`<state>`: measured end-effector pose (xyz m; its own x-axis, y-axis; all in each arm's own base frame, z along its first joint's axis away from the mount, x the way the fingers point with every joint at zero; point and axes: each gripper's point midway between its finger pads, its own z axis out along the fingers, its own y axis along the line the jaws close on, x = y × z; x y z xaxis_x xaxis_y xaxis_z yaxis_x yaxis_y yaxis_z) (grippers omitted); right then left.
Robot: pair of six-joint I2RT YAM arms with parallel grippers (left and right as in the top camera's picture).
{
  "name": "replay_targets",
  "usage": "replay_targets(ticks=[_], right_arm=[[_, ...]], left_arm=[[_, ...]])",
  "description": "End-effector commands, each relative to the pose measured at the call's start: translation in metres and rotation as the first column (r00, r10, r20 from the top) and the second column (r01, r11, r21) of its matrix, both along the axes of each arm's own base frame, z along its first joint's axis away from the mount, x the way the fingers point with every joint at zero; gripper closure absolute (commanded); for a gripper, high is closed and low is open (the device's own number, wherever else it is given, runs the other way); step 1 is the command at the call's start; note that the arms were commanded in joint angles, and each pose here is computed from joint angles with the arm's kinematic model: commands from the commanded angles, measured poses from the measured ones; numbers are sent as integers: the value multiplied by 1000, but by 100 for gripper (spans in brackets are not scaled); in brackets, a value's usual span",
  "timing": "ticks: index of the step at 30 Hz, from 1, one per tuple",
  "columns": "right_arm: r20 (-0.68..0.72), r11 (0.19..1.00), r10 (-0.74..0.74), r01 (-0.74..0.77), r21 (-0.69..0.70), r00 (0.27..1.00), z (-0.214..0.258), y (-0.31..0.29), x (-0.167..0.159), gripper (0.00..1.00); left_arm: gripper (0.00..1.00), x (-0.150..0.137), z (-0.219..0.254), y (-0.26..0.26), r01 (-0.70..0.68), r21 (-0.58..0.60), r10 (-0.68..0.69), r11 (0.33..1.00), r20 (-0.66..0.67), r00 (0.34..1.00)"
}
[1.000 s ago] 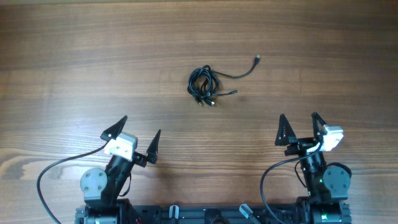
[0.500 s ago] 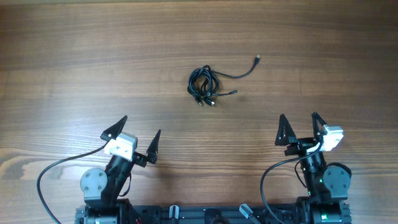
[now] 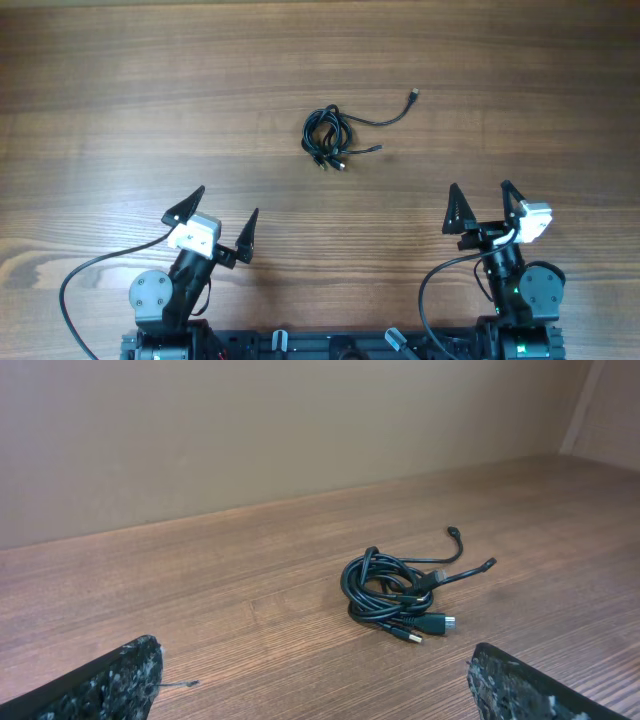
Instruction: Untangle cables
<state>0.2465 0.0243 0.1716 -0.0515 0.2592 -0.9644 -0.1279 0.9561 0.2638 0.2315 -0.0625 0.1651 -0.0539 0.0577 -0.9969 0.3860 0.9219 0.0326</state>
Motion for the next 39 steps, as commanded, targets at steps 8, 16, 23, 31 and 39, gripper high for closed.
replay_targets(ticks=[8,16,23,31,39], right_arm=[[10,1000,-3,3,7,1000,2,-1,0,1],[10,1000,-3,3,7,1000,2,-1,0,0],[10,1000,-3,3,7,1000,2,-1,0,0],[10,1000,-3,3,7,1000,2,-1,0,0],[-11,979,49,-46,199,999,4,8,-2,0]], left_arm=[[0,0,-2,0,-4,12,4,1000,7,1000],[0,0,-2,0,-4,12,4,1000,7,1000],[0,0,-2,0,-4,12,4,1000,7,1000],[0,0,-2,0,-4,12,4,1000,6,1000],[0,0,-2,0,-3,12,3,1000,6,1000]])
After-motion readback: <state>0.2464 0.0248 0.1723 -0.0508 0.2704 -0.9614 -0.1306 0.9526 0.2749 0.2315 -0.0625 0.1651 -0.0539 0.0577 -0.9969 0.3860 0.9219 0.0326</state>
